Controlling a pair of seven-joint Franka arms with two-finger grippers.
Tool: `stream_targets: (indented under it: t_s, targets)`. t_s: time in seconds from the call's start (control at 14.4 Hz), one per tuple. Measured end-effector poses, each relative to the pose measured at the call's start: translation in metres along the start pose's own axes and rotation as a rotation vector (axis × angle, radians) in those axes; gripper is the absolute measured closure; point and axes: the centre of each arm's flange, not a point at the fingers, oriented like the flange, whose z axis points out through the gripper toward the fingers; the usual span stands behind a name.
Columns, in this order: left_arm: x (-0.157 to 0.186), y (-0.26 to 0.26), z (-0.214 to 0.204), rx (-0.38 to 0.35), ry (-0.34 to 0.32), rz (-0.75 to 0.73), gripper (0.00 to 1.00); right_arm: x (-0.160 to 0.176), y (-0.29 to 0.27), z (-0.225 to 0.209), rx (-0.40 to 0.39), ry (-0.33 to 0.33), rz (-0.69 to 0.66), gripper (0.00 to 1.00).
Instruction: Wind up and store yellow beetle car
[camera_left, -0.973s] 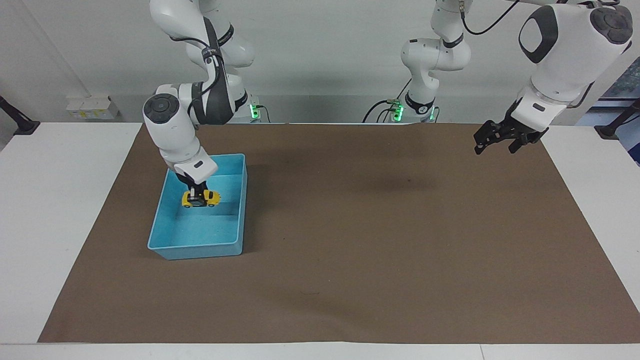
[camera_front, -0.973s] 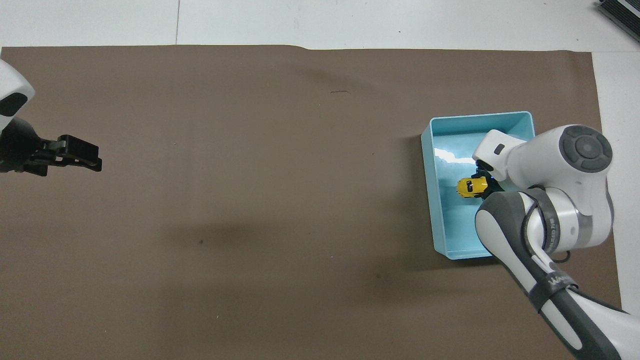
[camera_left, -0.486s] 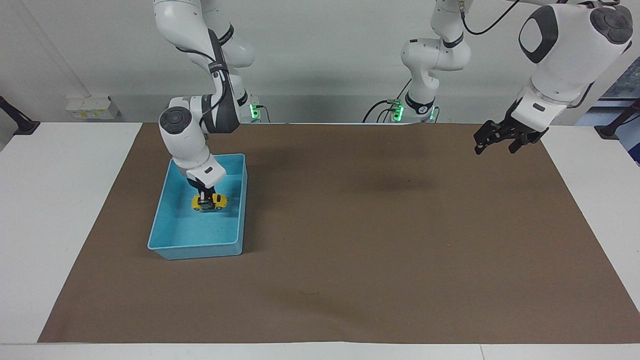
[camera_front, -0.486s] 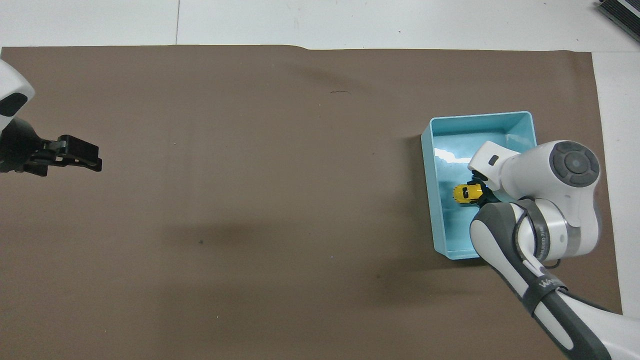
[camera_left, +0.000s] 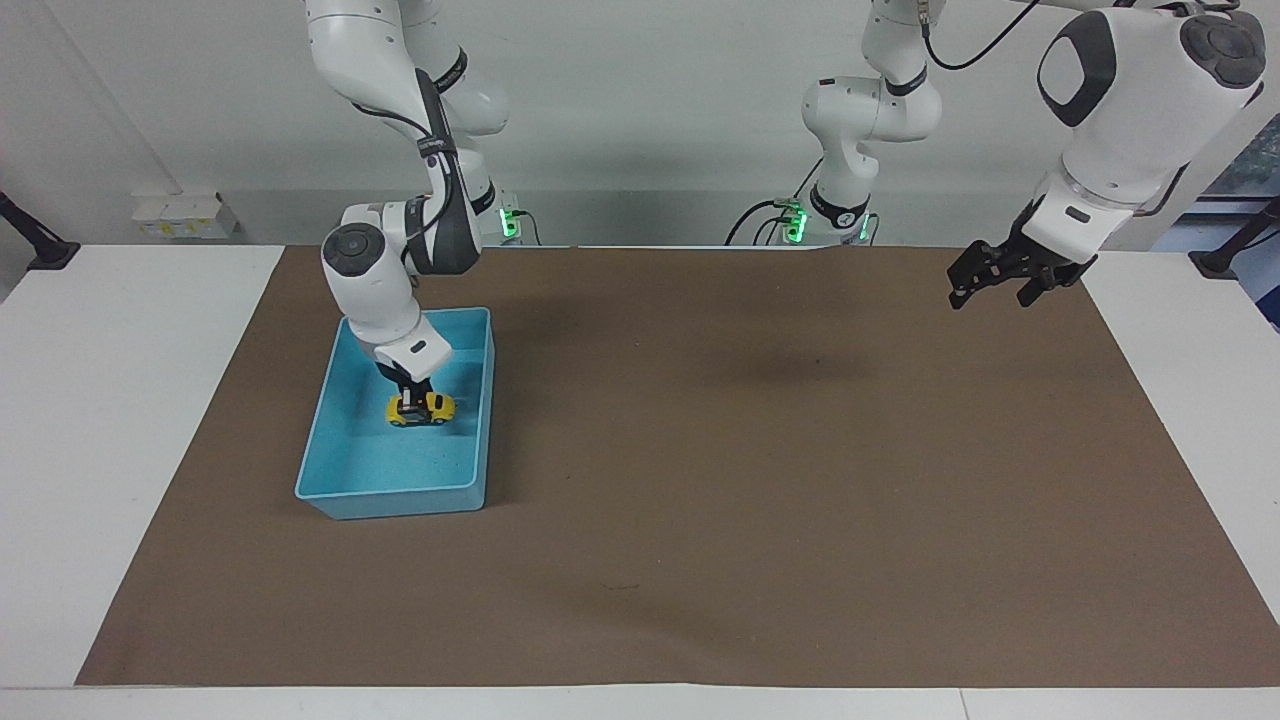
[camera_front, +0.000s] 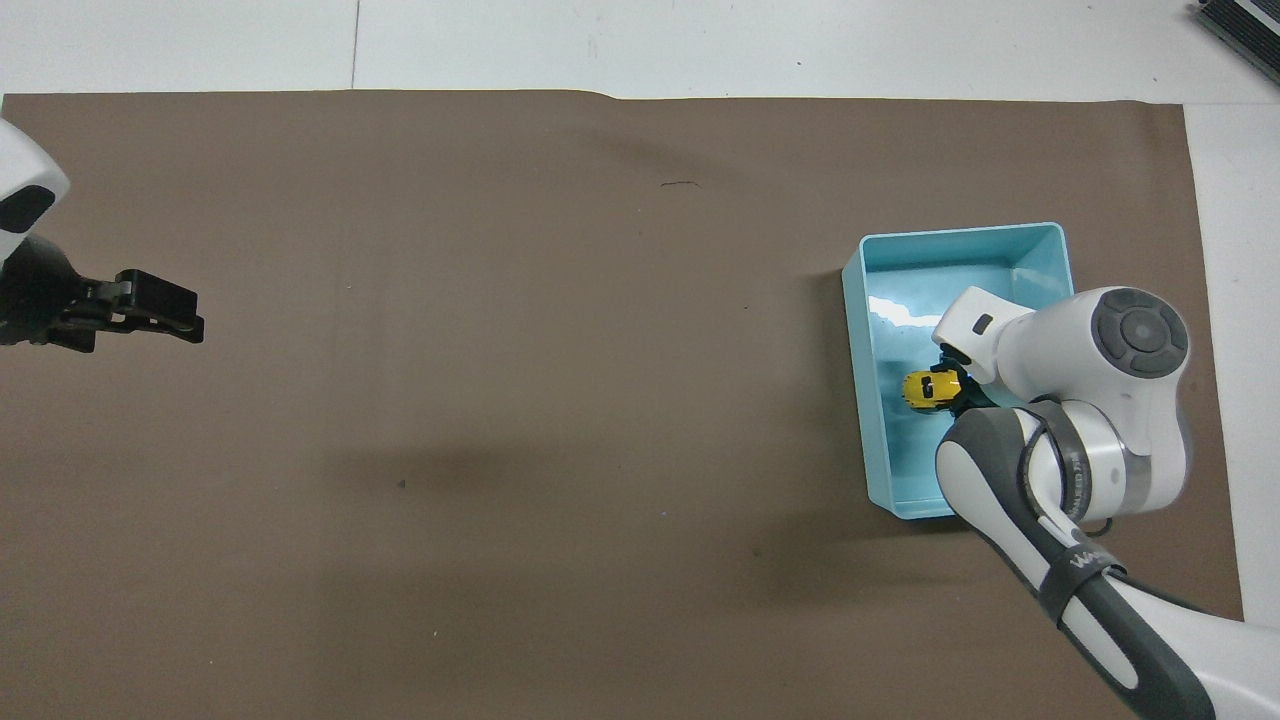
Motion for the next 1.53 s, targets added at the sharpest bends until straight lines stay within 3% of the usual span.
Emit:
stream_targets:
  t_s: [0.14, 0.35, 0.49, 1.04, 1.53]
  targets:
    - [0.0, 0.0, 0.0, 0.0, 0.0, 0.0, 0.0, 0.001, 0.001, 0.002, 0.002, 0.001, -0.002, 0.51]
    - [0.0, 0.0, 0.0, 0.0, 0.0, 0.0, 0.0, 0.0, 0.008, -0.012, 0.003, -0.001, 0.003, 0.16]
    - [0.0, 0.0, 0.0, 0.0, 0.0, 0.0, 0.0, -0.002, 0.016, -0.032, 0.01, -0.004, 0.023, 0.0]
    - [0.0, 0.0, 0.0, 0.0, 0.0, 0.0, 0.0, 0.003, 0.037, -0.143, 0.007, -0.02, 0.378, 0.0]
    - [0.0, 0.0, 0.0, 0.0, 0.0, 0.0, 0.0, 0.032, 0.02, -0.209, 0.004, -0.039, 0.805, 0.0]
